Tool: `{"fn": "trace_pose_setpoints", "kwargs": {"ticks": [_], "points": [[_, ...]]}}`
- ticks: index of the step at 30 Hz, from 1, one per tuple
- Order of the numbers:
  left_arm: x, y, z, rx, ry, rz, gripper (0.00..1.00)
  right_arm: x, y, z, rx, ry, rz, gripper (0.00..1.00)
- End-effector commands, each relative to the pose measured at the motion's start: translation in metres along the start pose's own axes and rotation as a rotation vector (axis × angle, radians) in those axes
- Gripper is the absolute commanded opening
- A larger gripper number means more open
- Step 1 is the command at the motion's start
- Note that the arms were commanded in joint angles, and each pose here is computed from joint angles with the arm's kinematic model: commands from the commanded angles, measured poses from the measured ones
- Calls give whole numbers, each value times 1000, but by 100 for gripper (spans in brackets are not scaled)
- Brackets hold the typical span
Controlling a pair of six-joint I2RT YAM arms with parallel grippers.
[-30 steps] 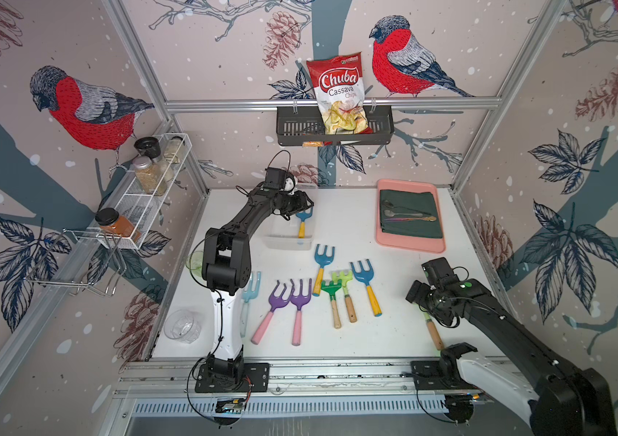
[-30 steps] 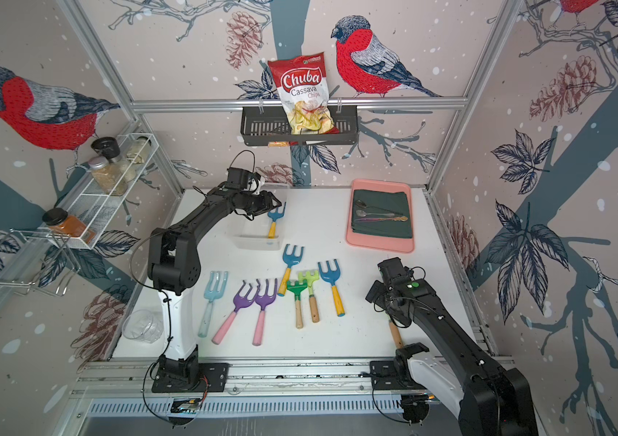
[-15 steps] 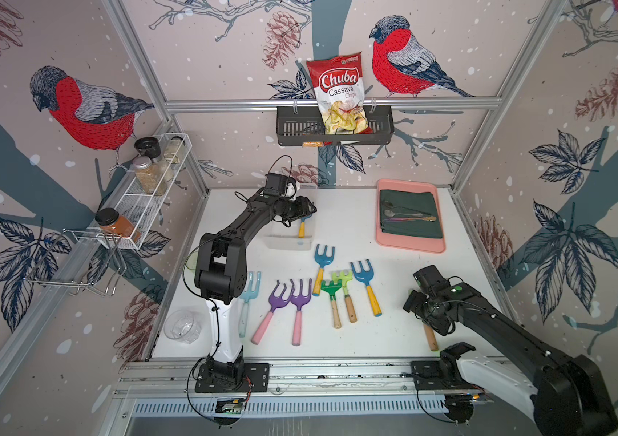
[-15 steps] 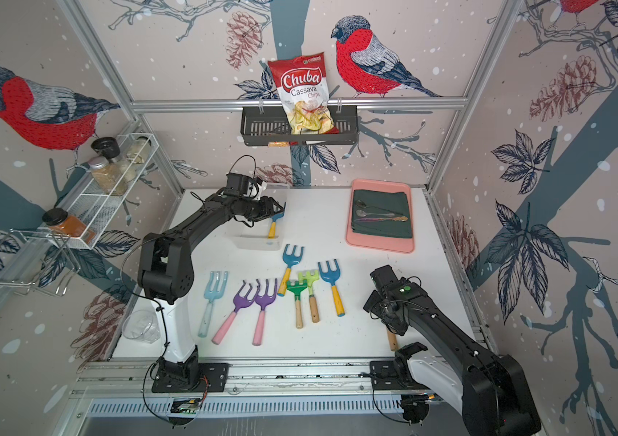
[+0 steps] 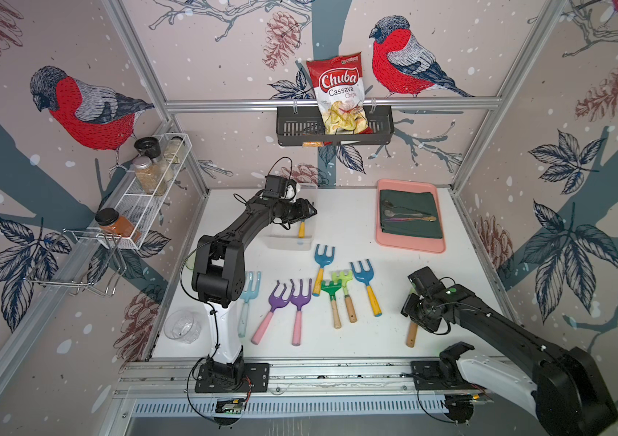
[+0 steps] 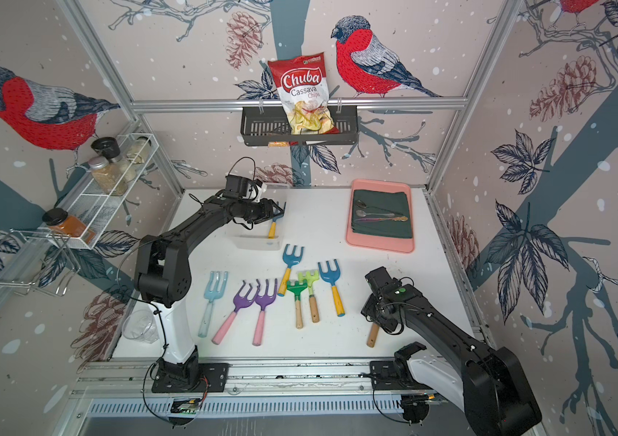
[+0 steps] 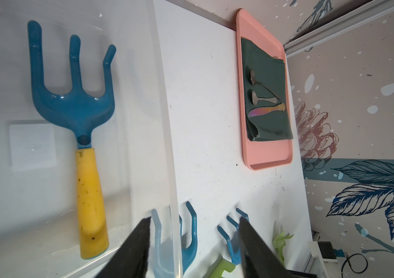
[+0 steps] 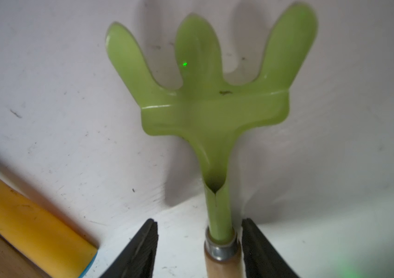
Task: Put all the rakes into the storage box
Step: Pick up the rake at the center of the board.
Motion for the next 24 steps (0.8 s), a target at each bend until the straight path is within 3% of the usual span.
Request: {"fn": "trace_pose_setpoints", "kwargs": {"ticks": [1, 7, 14, 18, 24], "points": [[12, -8, -1, -42, -41, -22, 59, -2, -4, 8, -4, 26, 37, 53], [21, -12, 4, -53, -43, -27, 59, -10, -5, 14, 21, 57, 77, 50], [31, -19, 13, -49, -53, 9, 59, -11, 3, 13, 55, 65, 64, 27], [35, -30, 27, -43, -59, 115, 59, -2, 14, 2, 75, 28, 7, 19], [33, -45, 46, -17, -7, 274, 59, 36, 57, -36, 208, -56, -81, 18]]}}
Point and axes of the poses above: each gripper's point midway between its finger pads, its own x axis back along the fingers, its own y axis along the line the jaws close on, z = x × y, the point moved 10 cm from there along x, back along the fingers, and after that the axes turned 12 degrees about x, right-handed, at the moved point
